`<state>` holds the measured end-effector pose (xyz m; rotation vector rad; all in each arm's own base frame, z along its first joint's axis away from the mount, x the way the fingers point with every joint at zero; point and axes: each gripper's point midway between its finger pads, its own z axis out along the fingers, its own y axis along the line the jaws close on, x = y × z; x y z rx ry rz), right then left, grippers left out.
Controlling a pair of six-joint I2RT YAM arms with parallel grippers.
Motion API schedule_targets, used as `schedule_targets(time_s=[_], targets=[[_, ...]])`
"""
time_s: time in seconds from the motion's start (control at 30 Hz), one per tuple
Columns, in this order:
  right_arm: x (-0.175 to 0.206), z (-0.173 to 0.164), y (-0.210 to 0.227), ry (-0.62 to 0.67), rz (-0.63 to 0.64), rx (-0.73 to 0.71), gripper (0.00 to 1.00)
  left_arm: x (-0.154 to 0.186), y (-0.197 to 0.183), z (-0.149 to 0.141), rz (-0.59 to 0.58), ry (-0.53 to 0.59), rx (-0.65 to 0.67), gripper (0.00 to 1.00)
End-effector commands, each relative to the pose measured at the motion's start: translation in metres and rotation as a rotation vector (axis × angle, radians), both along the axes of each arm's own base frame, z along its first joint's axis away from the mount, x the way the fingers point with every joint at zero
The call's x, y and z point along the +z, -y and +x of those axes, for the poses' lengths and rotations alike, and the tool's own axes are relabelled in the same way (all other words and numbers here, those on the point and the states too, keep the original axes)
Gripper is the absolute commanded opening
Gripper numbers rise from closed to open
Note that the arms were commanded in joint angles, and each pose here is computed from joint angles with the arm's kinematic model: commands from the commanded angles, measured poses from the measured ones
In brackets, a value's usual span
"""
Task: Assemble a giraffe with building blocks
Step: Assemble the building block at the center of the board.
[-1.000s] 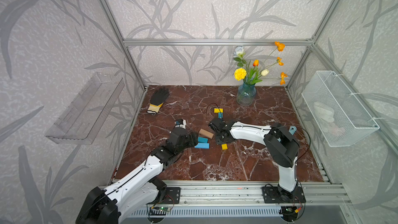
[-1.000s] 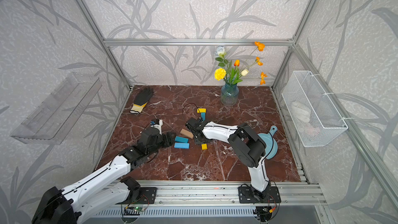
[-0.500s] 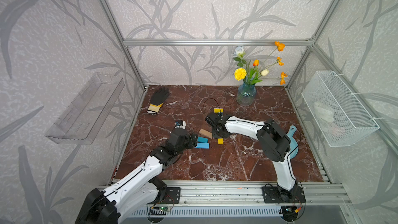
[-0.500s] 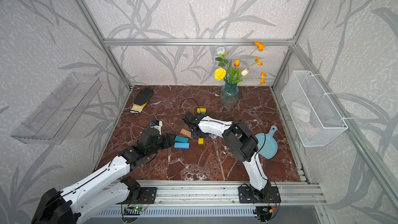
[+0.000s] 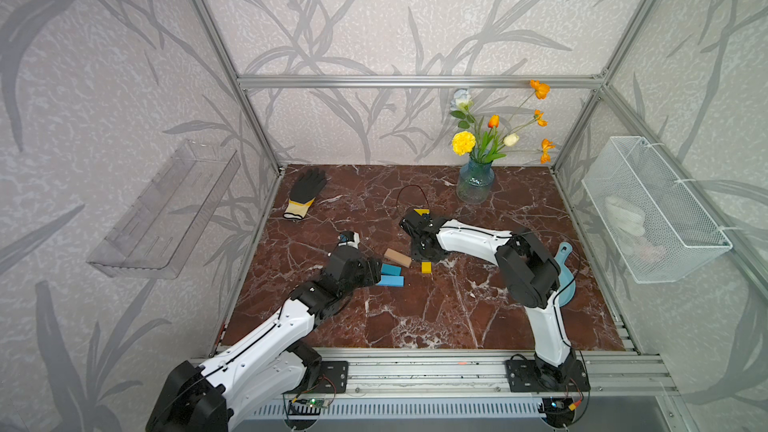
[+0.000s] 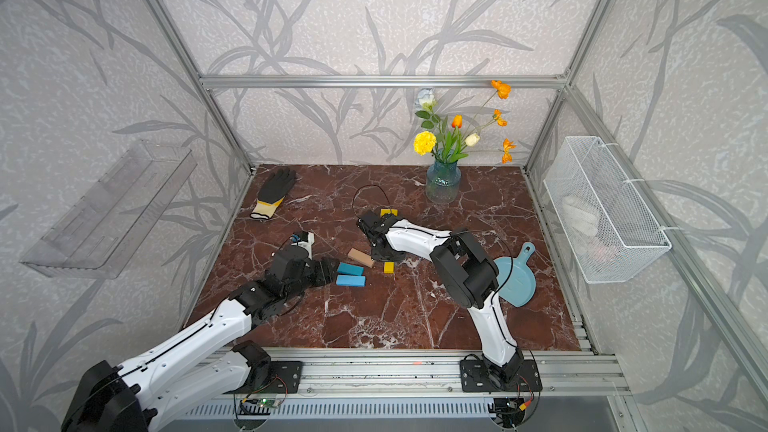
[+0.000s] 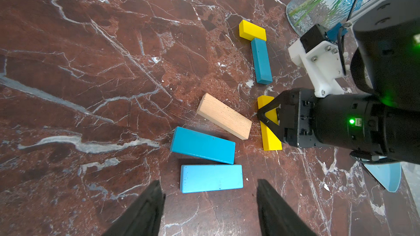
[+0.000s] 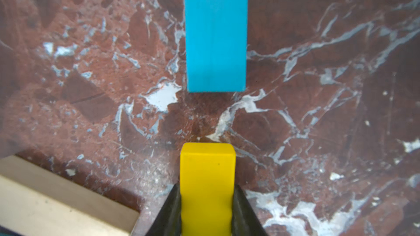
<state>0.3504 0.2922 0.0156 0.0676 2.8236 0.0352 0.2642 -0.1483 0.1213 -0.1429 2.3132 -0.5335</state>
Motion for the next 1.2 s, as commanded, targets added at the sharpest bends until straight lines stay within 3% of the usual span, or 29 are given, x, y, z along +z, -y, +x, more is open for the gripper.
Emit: schedule_targets(time_s=[0.0, 1.17], targets=[[-0.031, -0.008, 0.018, -0.083, -0.075, -0.013, 0.32, 0.012, 0.004, 0.006, -0.005, 0.024, -0.013, 0.67], [-0.037, 0.007, 0.029, -0.087, -0.117, 0.005, 0.35, 0.007, 0.007, 0.011, 0.002, 0.013, -0.012, 0.67]])
